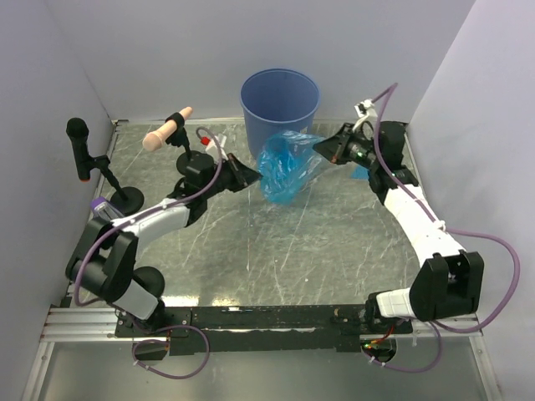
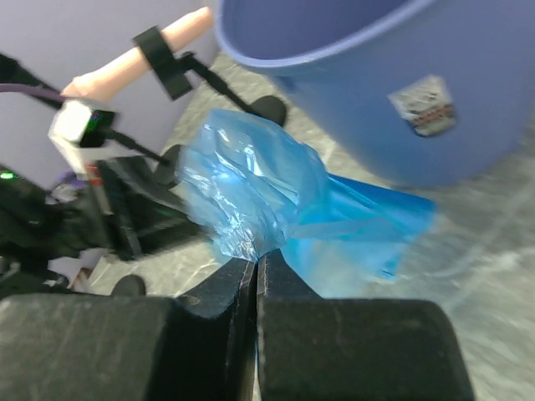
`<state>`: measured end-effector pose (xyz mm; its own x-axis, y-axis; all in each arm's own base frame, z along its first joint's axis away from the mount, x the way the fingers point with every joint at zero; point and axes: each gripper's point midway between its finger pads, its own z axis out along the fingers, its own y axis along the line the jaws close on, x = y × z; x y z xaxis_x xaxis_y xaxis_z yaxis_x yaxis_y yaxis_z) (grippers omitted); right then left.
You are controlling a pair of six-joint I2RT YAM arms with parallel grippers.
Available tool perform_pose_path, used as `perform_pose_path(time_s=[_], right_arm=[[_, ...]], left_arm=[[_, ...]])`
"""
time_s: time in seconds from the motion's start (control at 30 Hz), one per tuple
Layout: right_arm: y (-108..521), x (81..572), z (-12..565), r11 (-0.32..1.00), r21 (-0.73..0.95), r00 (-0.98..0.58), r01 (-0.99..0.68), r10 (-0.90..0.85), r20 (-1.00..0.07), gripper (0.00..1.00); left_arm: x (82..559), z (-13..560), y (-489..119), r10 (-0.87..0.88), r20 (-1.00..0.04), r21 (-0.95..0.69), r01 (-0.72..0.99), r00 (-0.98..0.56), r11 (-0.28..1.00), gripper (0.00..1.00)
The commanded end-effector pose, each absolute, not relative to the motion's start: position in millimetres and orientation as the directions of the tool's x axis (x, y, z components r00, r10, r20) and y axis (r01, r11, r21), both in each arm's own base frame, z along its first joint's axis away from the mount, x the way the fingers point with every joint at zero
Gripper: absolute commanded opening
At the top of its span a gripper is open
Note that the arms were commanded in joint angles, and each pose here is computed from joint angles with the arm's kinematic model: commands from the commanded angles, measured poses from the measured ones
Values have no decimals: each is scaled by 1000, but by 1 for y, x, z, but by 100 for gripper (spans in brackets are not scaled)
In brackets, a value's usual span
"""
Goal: Put the trash bags into the trash bin
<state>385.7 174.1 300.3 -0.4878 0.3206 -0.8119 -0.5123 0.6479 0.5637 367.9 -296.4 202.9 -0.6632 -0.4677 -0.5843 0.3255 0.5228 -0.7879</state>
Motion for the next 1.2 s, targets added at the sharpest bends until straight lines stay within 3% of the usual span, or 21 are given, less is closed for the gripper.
perform_pose_path(time_s=[0.0,0.07,0.13,0.2,0.37,0.53,0.7,0.77,0.9,0.93,1.0,1.17], right_arm=[[162,369,317,657,523,-432,-544,315,-845,0],[163,364,317,644,530,-436,-552,320,-841,0],[164,360,315,634,542,-442,-552,329,-834,0],[164,357,313,631,551,-451,-547,333,-828,0],[162,352,307,638,559,-461,-529,337,-821,0],[158,347,315,640,554,-452,-532,338,-825,0],[153,349,322,648,552,-434,-525,355,-828,0],[150,351,324,654,550,-426,-520,360,-830,0],[146,352,319,667,500,-397,-551,318,-861,0],[144,351,315,683,461,-381,-566,279,-881,0],[130,351,302,734,401,-369,-549,218,-904,0],[95,351,273,825,245,-356,-509,58,-933,0]], left_arm=[[345,213,-297,-413,-623,-770,425,-665,476,25],[336,214,-309,-400,-626,-772,461,-669,437,60],[328,212,-325,-400,-604,-794,475,-690,380,72],[328,209,-343,-397,-601,-797,487,-693,356,78],[353,190,-381,-385,-608,-791,490,-695,366,80],[385,159,-390,-397,-621,-771,432,-676,469,80],[369,172,-406,-352,-632,-771,515,-690,374,78],[357,181,-413,-330,-618,-784,534,-713,316,73],[339,200,-415,-309,-618,-786,561,-723,261,42],[337,206,-410,-301,-628,-778,574,-717,256,32],[340,216,-397,-288,-671,-741,605,-683,291,1],[368,210,-340,-211,-695,-684,542,-687,489,0]])
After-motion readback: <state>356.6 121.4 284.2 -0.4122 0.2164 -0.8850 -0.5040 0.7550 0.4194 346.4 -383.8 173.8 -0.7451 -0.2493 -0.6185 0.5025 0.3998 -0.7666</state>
